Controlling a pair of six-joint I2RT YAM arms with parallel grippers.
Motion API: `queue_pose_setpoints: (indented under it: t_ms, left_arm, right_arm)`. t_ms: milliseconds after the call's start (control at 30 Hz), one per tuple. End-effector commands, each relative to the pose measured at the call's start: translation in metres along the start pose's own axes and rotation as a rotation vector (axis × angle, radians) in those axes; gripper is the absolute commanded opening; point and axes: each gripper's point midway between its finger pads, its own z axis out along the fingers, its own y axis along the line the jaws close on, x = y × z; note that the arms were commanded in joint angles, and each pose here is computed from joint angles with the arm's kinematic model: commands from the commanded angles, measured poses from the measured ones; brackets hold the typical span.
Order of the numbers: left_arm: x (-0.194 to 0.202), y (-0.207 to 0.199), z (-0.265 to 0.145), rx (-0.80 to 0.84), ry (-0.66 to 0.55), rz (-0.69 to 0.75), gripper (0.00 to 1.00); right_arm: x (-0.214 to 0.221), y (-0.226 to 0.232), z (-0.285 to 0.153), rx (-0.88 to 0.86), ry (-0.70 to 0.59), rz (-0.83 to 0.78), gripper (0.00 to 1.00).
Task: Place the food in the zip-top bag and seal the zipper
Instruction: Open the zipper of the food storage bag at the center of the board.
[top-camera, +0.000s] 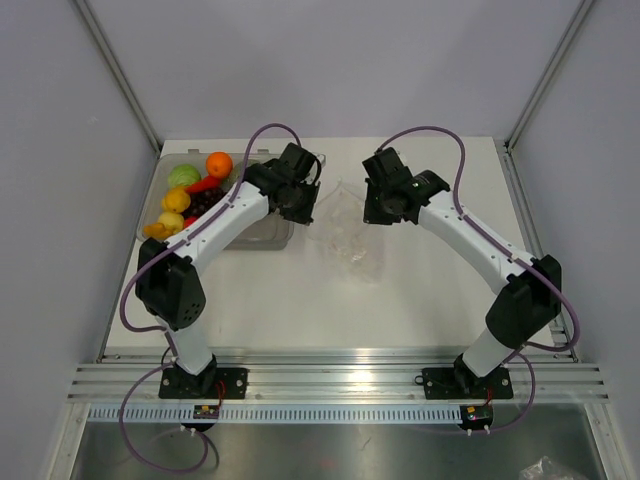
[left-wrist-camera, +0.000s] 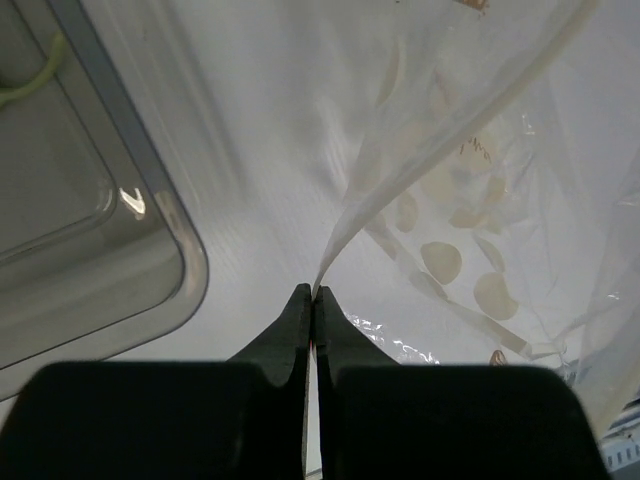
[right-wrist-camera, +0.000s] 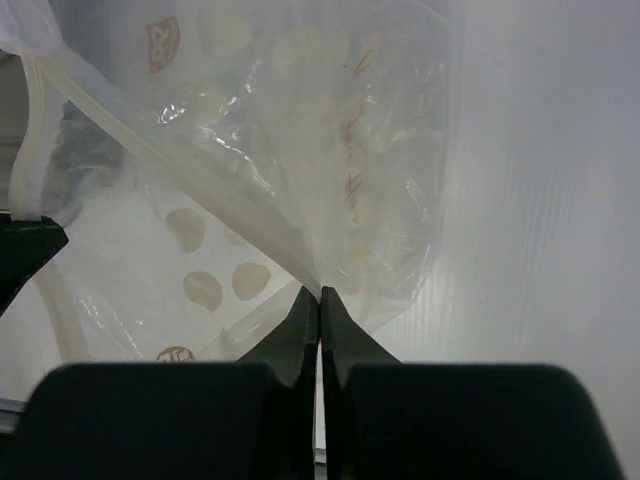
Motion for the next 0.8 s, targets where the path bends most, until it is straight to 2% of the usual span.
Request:
queue_pose_setpoints:
  t_ms: [0,200,400,500,567,700,733,767]
  left_arm:
    - [-0.019,0.018,-0.021,-0.030,-0.071,0.051,0.00]
    - [-0.010,0.045,-0.004,-0.123,-0.016,0.053,0.00]
    - [-0.020,0.032,0.003,-0.050,-0.044,0.034,0.02]
    - [-0.030,0.025,-0.001,-0.013,-0.066,0.017,0.19]
    - [-0.034,0.027,-0.003,0.006,-0.068,0.003,0.24]
    - [-0.044,0.022,-0.011,0.061,-0.087,-0.002,0.49]
    - [-0.045,0.022,-0.011,0.063,-0.090,-0.003,0.50]
    - [-0.046,0.020,-0.011,0.075,-0.089,-0.004,0.56]
  right_arm:
    - [-0.030,0.027,-0.016,-0.091,-0.074,0.038,0.00]
    - [-0.037,0.021,-0.029,-0.060,-0.083,0.027,0.00]
    - [-0.039,0.032,-0.034,-0.110,-0.070,0.032,0.00]
    - [-0.038,0.030,-0.029,-0.085,-0.055,0.034,0.00]
    - [-0.036,0.027,-0.027,-0.066,-0.048,0.042,0.00]
    - [-0.037,0.026,-0.024,-0.046,-0.041,0.041,0.00]
    - [-0.036,0.026,-0.024,-0.042,-0.032,0.040,0.00]
    - [-0.037,0.026,-0.024,-0.037,-0.034,0.040,0.00]
